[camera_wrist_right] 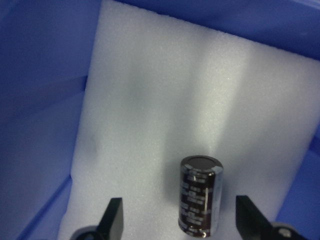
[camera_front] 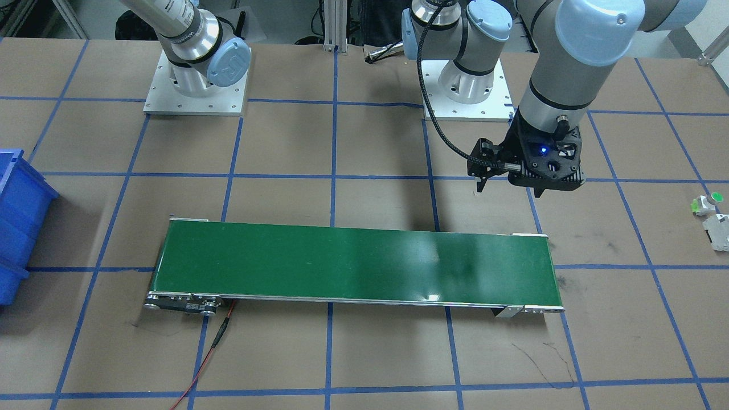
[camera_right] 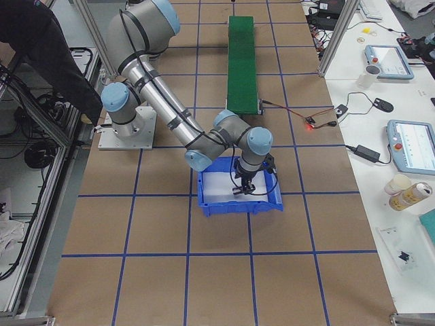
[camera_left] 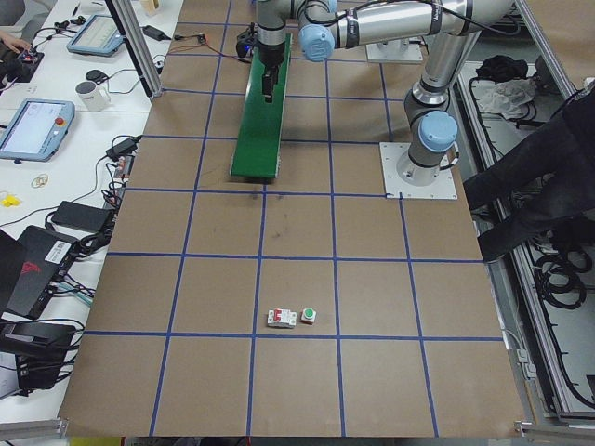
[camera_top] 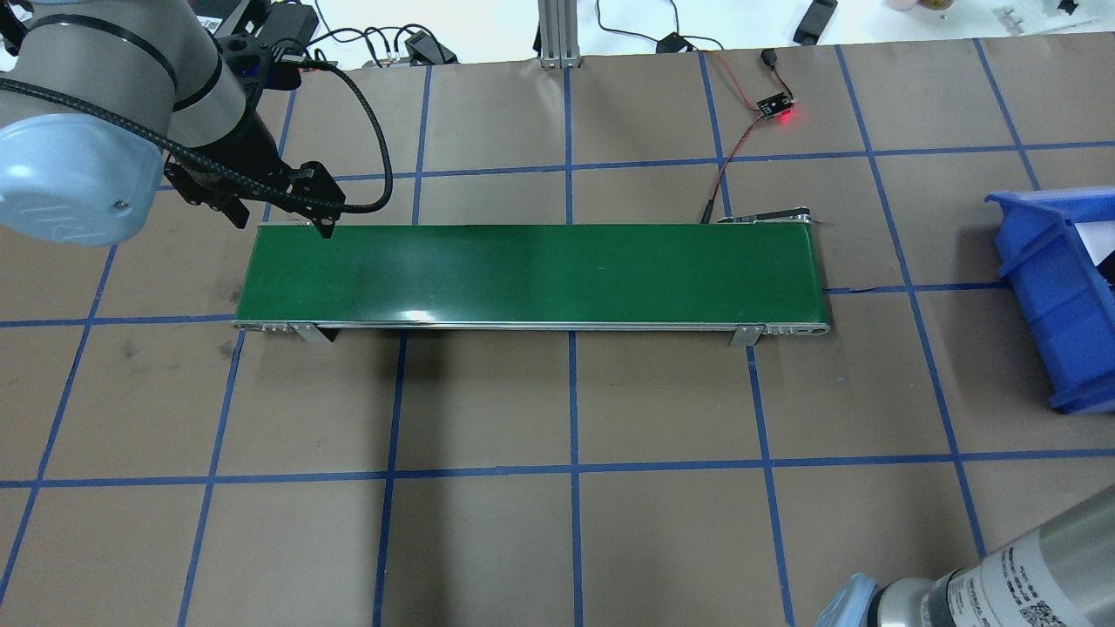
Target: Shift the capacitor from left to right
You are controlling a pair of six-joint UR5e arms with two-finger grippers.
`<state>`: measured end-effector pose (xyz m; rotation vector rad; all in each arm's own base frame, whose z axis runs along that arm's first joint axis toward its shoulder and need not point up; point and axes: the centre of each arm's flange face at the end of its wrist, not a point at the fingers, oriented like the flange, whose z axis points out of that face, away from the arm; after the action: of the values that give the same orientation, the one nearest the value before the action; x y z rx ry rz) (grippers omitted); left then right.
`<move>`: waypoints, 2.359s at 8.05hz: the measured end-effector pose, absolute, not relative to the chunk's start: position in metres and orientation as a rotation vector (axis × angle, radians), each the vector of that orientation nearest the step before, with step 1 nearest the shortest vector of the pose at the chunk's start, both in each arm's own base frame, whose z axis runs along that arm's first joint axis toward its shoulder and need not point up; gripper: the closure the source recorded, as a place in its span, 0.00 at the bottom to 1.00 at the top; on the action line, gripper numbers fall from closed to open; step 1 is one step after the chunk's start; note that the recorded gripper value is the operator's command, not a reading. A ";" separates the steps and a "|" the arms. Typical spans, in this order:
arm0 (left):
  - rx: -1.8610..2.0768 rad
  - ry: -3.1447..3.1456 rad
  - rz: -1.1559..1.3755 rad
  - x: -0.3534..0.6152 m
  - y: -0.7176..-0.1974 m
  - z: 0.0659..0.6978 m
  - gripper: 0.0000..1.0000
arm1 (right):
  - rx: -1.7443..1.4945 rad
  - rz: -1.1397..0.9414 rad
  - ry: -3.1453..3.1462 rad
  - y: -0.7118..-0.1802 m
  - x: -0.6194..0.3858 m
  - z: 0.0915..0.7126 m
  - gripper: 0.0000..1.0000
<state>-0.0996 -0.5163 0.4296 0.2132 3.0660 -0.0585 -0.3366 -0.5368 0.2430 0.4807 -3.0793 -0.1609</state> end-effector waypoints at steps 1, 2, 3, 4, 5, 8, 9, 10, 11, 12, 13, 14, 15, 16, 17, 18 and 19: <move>0.188 3.071 -0.057 -0.103 -0.517 0.429 0.00 | 0.482 -0.161 -3.078 -0.537 -0.336 0.244 0.00; 0.156 3.075 -0.055 -0.111 -0.515 0.429 0.00 | 0.483 -0.159 -3.077 -0.537 -0.337 0.244 0.00; 0.128 3.076 -0.055 -0.118 -0.513 0.429 0.00 | 0.486 -0.156 -3.077 -0.537 -0.337 0.245 0.00; 0.115 3.074 -0.058 -0.123 -0.512 0.429 0.00 | 0.491 -0.153 -3.076 -0.537 -0.336 0.245 0.00; 0.111 3.073 -0.061 -0.125 -0.512 0.429 0.00 | 0.494 -0.148 -3.072 -0.537 -0.336 0.248 0.00; 0.110 3.075 -0.065 -0.128 -0.512 0.428 0.00 | 0.463 -0.032 -2.996 -0.524 -0.323 0.332 0.00; 0.111 3.075 -0.064 -0.129 -0.511 0.428 0.00 | 0.459 -0.008 -2.983 -0.514 -0.310 0.370 0.00; 0.116 3.074 -0.064 -0.130 -0.511 0.428 0.00 | 0.447 0.017 -2.985 -0.500 -0.291 0.406 0.00; 0.119 3.073 -0.065 -0.131 -0.510 0.428 0.00 | 0.411 0.025 -3.005 -0.487 -0.275 0.430 0.00; 0.119 3.073 -0.064 -0.131 -0.510 0.428 0.00 | 0.386 0.021 -3.025 -0.479 -0.265 0.442 0.00; 0.120 3.073 -0.064 -0.132 -0.510 0.427 0.00 | 0.373 0.016 -3.037 -0.476 -0.260 0.446 0.00; 0.121 3.073 -0.066 -0.132 -0.510 0.428 0.00 | 0.367 0.015 -3.043 -0.476 -0.253 0.449 0.00; 0.122 3.073 -0.067 -0.132 -0.510 0.428 0.00 | 0.372 0.026 -3.044 -0.484 -0.230 0.453 0.00; 0.123 3.073 -0.071 -0.132 -0.511 0.428 0.00 | 0.368 0.054 -3.039 -0.496 -0.187 0.462 0.00; 0.123 3.073 -0.071 -0.132 -0.511 0.427 0.00 | 0.350 0.090 -3.037 -0.508 -0.126 0.472 0.00; 0.122 3.073 -0.074 -0.132 -0.511 0.427 0.00 | 0.327 0.124 -3.045 -0.517 -0.058 0.479 0.00; 0.120 3.073 -0.074 -0.132 -0.511 0.426 0.00 | 0.283 0.168 -3.071 -0.519 0.013 0.486 0.00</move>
<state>-0.1324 -0.5115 0.4264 0.1203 3.0732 -0.0741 0.0129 -0.5192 0.4861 0.2832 -3.0705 0.1677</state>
